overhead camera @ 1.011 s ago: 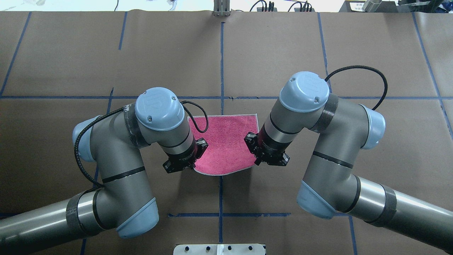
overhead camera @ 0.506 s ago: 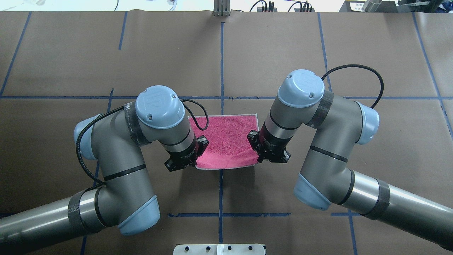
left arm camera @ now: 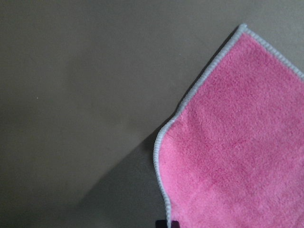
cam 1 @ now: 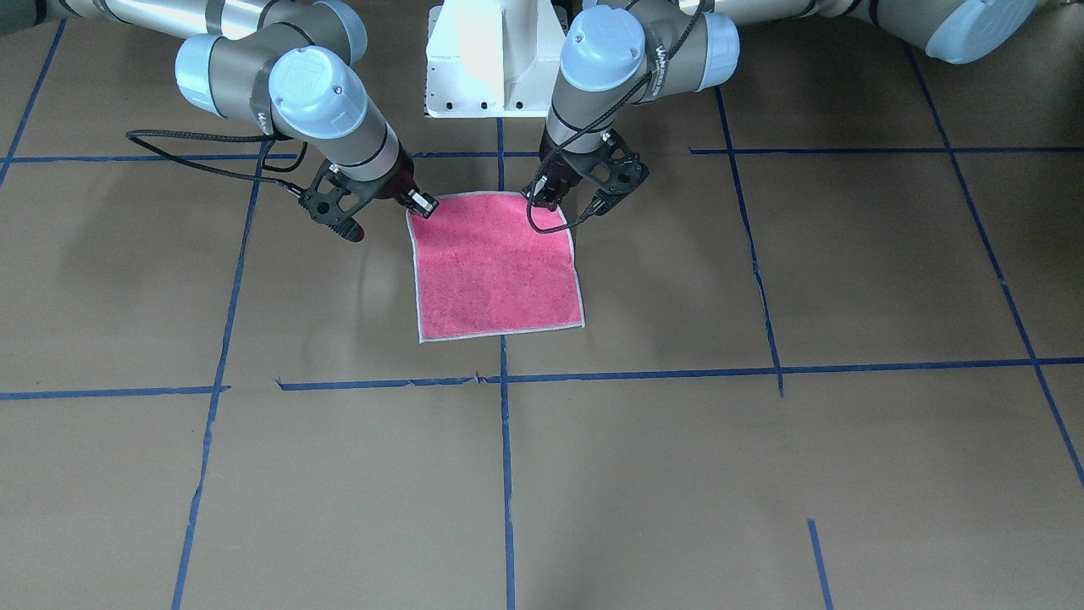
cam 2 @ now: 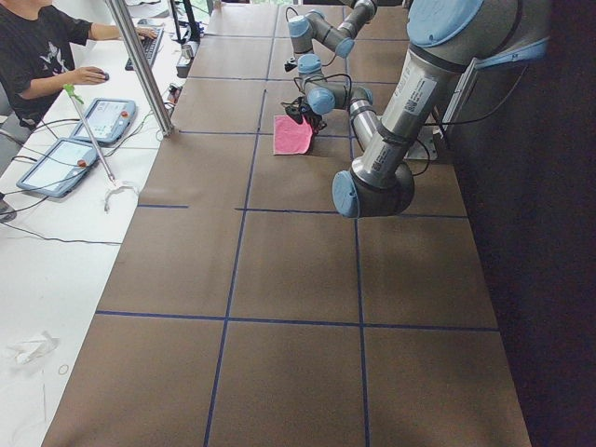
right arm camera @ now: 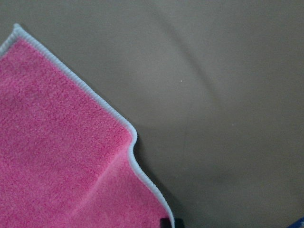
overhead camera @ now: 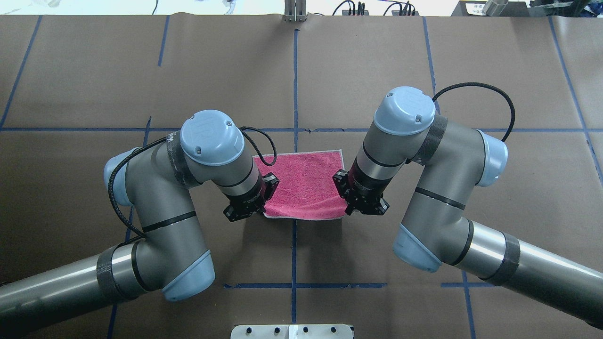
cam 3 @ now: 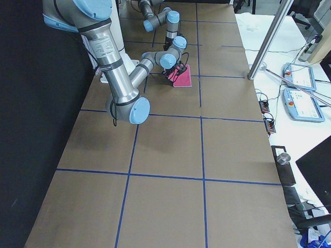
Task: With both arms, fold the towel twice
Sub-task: 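Lift the near towel edge with both grippers and carry it farther, then lay the held edge onto the far edge with both grippers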
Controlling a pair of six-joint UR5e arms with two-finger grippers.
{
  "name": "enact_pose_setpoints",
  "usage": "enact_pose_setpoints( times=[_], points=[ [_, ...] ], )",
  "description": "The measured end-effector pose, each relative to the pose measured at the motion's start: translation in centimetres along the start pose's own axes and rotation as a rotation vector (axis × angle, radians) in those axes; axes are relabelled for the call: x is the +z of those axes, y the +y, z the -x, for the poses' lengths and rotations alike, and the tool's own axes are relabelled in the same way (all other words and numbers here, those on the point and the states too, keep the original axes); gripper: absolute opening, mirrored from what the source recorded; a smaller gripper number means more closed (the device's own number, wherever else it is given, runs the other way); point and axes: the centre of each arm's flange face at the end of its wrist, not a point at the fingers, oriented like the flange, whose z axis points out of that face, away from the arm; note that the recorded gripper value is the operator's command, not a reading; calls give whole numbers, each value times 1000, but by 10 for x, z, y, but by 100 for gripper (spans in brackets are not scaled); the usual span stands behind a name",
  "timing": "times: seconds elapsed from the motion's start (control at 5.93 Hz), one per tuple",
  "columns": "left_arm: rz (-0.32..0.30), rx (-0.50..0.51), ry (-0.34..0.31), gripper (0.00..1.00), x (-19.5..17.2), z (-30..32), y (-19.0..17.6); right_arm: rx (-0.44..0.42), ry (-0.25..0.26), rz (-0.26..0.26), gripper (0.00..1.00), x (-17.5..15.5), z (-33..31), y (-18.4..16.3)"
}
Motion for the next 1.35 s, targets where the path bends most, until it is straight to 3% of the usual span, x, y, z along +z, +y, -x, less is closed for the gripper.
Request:
enact_pose_setpoints(
  times=[0.67, 0.84, 1.35],
  points=[
    [0, -50, 36, 0, 3, -9, -22, 41, 16, 4, 5, 4, 3, -17],
    [-2, -53, 37, 0, 7, -10, -26, 49, 14, 1, 12, 3, 9, -21],
    [9, -64, 42, 0, 11, -11, -31, 126, 1, -4, 11, -3, 30, -22]
  ],
)
